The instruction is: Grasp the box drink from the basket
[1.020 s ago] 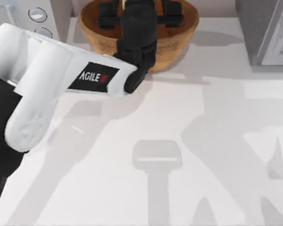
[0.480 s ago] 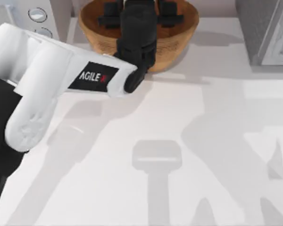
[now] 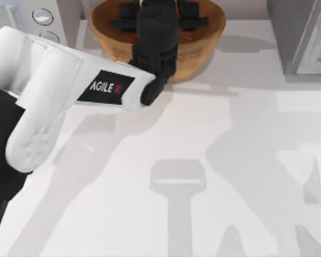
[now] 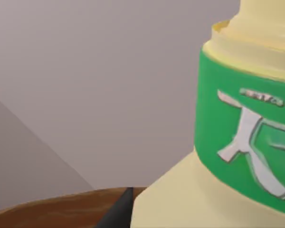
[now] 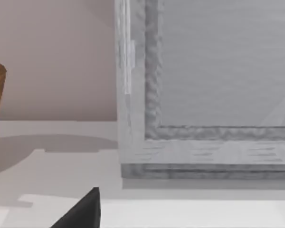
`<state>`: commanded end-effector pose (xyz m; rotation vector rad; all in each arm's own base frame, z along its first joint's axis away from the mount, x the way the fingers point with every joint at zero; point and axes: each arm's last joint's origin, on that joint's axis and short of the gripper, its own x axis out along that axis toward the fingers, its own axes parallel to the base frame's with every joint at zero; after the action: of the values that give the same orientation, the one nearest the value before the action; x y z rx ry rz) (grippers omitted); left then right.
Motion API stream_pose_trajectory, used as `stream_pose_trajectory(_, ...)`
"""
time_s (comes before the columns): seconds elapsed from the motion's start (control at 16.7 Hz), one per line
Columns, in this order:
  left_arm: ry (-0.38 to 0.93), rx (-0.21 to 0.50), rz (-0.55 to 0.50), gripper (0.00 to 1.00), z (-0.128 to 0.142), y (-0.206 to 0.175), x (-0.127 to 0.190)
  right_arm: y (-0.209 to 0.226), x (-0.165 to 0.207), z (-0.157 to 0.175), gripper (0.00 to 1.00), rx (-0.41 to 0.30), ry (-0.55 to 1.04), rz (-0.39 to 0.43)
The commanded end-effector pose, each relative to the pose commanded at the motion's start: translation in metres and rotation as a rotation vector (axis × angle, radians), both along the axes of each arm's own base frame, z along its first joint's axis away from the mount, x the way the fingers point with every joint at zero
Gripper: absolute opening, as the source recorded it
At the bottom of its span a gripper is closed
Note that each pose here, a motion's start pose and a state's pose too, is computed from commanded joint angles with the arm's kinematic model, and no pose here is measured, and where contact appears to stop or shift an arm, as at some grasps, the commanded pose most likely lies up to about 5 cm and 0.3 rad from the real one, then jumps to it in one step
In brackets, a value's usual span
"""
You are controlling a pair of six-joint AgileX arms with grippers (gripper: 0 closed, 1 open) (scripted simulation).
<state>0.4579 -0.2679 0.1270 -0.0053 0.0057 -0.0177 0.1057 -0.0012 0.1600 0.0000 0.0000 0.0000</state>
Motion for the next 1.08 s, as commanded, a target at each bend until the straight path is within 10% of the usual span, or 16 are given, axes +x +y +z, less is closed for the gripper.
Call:
stream_pose_trajectory(0.72, -0.001, -0.001, -0.011, 0.0, 0.013, -0.005, -0.002, 0.0, 0.0, 0.0, 1.0, 0.0, 0.0, 0.0)
stream_pose_trajectory(1.08, -0.001, -0.003, -0.011, 0.0, 0.078, -0.009, 0.003, 0.0, 0.0, 0.0, 1.0, 0.0, 0.0, 0.0)
